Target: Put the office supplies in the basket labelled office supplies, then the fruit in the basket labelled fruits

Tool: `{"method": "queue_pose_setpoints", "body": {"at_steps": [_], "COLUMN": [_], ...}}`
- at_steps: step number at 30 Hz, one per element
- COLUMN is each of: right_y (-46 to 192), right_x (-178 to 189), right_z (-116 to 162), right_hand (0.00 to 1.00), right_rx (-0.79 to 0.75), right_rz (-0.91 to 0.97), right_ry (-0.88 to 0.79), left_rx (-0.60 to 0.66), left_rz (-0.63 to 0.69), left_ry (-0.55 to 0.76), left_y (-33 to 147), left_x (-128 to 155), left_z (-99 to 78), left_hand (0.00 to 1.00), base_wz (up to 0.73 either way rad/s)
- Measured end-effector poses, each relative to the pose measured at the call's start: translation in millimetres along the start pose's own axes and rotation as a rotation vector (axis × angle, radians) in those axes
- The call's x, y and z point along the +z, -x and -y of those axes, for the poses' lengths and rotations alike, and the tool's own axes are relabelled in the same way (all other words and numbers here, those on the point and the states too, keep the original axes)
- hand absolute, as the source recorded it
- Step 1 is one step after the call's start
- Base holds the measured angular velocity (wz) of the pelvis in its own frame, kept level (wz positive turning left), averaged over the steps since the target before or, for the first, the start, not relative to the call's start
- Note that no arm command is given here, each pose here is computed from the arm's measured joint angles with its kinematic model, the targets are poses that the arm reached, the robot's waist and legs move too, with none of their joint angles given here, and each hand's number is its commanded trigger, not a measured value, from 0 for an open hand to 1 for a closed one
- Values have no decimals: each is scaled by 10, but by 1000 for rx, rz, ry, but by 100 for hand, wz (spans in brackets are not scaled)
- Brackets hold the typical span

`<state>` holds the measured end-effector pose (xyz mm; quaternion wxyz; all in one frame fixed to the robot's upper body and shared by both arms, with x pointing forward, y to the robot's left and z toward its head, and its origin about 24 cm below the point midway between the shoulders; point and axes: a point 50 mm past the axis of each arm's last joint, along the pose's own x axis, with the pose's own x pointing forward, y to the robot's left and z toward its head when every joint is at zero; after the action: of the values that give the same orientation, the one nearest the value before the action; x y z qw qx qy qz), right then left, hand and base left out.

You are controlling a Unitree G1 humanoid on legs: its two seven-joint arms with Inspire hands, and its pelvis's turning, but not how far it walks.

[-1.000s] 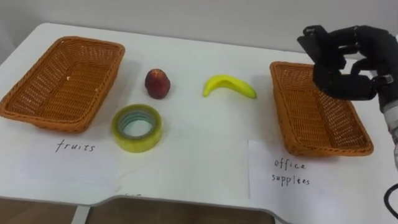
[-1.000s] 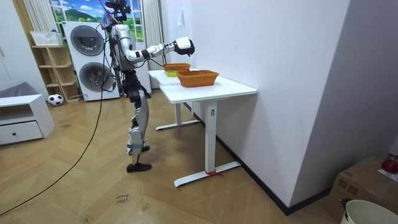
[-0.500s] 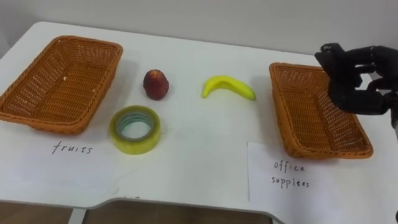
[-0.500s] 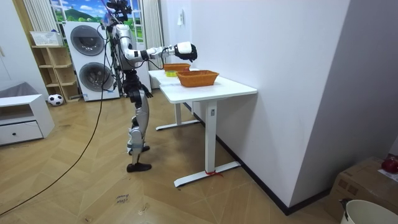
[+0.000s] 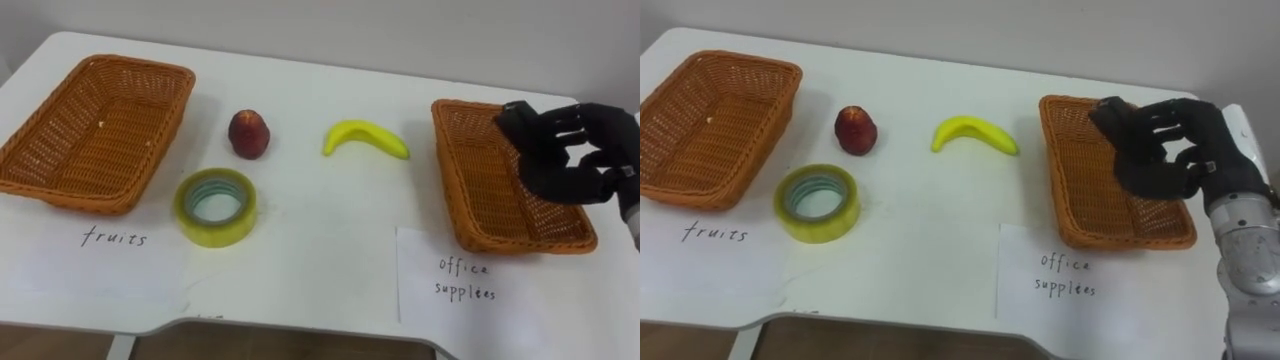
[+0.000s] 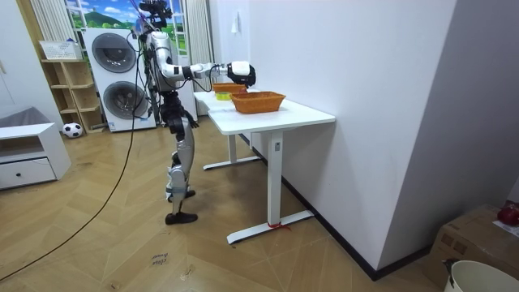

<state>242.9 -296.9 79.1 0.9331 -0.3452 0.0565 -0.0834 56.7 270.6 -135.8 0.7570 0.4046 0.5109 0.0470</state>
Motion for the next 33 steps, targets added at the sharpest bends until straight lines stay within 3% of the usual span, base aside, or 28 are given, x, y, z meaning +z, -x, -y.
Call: {"method": "queue_pose_setpoints", "body": {"at_steps": [23,24,25,26,27,28,33], "right_y": [28,28,28,28,28,28,28], "right_x": [-49,-51,-52,-52,-53,-53,-54], "right_z": [-27,-27,-28,-28,-28,-28,-31], "right_hand": [100,91,57,50,9,0,0], "right_rx": [37,37,37,37,37,37,41], "right_rz": [-29,-31,-31,-32,-32,-32,-33], "right_ry": [107,111,113,114,114,115,115], "left_rx": [5,5,4,3,2,2,-2], "left_rz": [-1,-1,-1,-1,-1,0,1], "left_ry": [2,2,2,2,2,2,2], "left_y": [-15,-16,-16,-16,-16,-16,-18], "left_x": [30,31,31,32,32,32,37], "left_z": [-15,-15,-15,-15,-14,-14,-14], "left_hand": [0,0,0,0,0,0,0], "base_wz": [0,0,0,0,0,0,0]}}
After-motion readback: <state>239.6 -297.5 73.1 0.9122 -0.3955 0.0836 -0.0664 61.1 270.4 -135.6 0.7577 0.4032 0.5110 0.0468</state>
